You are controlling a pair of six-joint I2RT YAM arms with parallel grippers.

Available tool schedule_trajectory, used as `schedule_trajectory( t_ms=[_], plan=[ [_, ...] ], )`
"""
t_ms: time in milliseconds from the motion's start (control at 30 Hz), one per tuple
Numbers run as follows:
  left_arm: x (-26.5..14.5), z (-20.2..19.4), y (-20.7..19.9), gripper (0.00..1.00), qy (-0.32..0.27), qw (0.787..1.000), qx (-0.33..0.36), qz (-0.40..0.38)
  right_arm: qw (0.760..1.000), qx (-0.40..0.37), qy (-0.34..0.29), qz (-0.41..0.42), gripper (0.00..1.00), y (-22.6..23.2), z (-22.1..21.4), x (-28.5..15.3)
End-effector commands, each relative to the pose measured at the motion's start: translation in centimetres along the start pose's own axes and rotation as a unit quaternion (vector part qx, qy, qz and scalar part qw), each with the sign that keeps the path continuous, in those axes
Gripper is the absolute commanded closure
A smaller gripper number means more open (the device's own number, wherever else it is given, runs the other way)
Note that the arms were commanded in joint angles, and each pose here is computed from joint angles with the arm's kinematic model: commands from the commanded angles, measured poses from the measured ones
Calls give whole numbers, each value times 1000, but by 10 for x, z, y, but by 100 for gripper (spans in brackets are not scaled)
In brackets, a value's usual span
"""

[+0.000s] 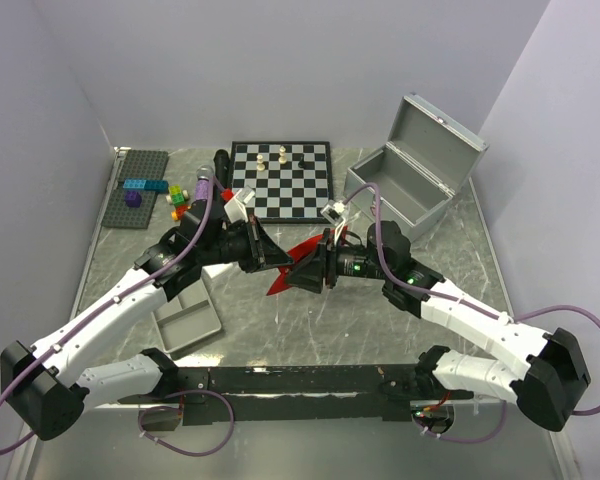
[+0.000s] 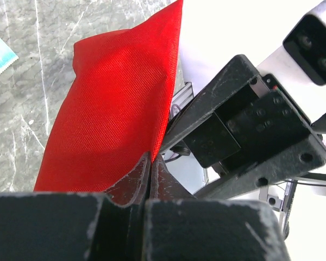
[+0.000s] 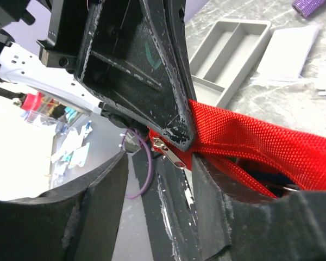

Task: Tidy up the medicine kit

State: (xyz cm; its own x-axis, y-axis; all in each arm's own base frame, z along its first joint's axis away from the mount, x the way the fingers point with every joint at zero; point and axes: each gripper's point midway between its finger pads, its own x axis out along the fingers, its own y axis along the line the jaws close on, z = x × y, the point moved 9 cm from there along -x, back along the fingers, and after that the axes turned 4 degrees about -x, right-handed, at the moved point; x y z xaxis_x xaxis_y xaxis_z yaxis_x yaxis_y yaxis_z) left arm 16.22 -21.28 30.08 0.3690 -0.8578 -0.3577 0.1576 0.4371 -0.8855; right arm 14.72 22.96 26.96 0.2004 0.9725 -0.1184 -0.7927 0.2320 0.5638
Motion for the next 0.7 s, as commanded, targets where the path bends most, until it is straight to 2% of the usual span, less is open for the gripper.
schedule_trajectory(
  t_ms=[0,200,367,500,667],
  plan=[
    [-8,5,-27,99,-8,997,41,-59,998,-19,-34,40,50,9,17,1],
    [-8,4,-25,99,-10,997,41,-57,999,-20,-29,36,74,8,16,1],
    [-7,5,-25,99,-10,997,42,-57,999,-18,-28,27,85,6,13,0],
    [-6,5,-24,99,-10,998,43,-54,999,-20,-29,20,100,5,13,-3],
    [-7,5,-21,99,-13,998,50,-43,999,-22,-25,-7,100,1,10,-7]
  ],
)
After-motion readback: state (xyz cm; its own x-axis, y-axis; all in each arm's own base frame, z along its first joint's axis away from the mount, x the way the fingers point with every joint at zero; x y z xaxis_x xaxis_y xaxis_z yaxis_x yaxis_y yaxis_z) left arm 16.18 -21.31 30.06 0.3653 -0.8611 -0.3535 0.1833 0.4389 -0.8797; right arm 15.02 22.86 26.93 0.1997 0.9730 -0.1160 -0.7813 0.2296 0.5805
